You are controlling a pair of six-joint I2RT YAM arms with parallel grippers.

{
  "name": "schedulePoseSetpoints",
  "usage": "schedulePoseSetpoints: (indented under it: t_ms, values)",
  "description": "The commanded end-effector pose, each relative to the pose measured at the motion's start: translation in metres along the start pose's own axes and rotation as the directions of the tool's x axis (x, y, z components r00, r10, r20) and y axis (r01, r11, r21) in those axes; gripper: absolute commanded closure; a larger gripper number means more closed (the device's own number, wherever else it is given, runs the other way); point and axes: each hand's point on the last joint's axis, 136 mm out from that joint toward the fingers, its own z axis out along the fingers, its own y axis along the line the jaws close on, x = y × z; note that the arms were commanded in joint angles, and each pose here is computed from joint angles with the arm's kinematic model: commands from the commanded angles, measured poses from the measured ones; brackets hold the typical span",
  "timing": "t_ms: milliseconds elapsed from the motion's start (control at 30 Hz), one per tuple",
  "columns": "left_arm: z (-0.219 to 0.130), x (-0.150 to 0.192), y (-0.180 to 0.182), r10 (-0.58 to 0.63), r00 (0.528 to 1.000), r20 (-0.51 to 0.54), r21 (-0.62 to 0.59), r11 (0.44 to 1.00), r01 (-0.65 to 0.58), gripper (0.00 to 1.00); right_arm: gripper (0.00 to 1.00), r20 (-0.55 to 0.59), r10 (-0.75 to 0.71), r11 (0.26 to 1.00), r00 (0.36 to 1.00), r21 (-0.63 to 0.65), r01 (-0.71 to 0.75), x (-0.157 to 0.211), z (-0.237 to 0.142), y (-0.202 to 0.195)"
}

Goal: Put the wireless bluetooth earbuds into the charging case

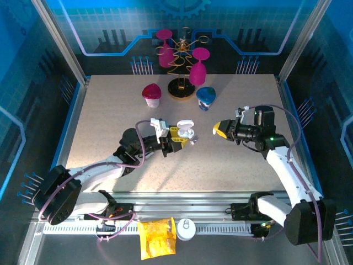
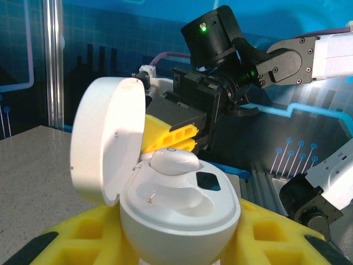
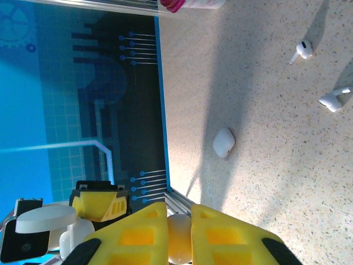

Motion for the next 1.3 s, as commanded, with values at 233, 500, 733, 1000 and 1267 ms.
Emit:
schedulePoseSetpoints:
  t_ms: [233,500,733,1000,1267]
  values:
    - [0.004,-0.012,0.007,0.053,0.997,0.049,-0.023,0.998,-0.052,0.75,0.88,0.03,-0.073,0.993,0.997,-0.091,0.075,-0.002,-0.009,0.031]
    - [0.01,-0.015,0.02,0.07,0.996,0.054,-0.069,0.995,-0.066,0.75,0.88,0.026,-0.172,0.973,0.985,-0.154,0.174,0.015,-0.014,0.068]
    - [0.012,-0.016,0.031,0.098,0.993,0.063,-0.122,0.989,-0.09,0.75,0.88,0.03,-0.304,0.935,0.952,-0.181,0.305,0.036,-0.005,0.108]
    - [0.014,-0.02,0.035,0.11,0.99,0.084,-0.139,0.985,-0.098,0.75,0.88,0.003,-0.426,0.892,0.905,-0.164,0.421,0.054,0.029,0.132]
    - [0.009,-0.024,0.033,0.131,0.987,0.097,-0.16,0.98,-0.114,0.75,0.89,0.006,-0.502,0.862,0.865,-0.076,0.501,0.053,0.052,0.133]
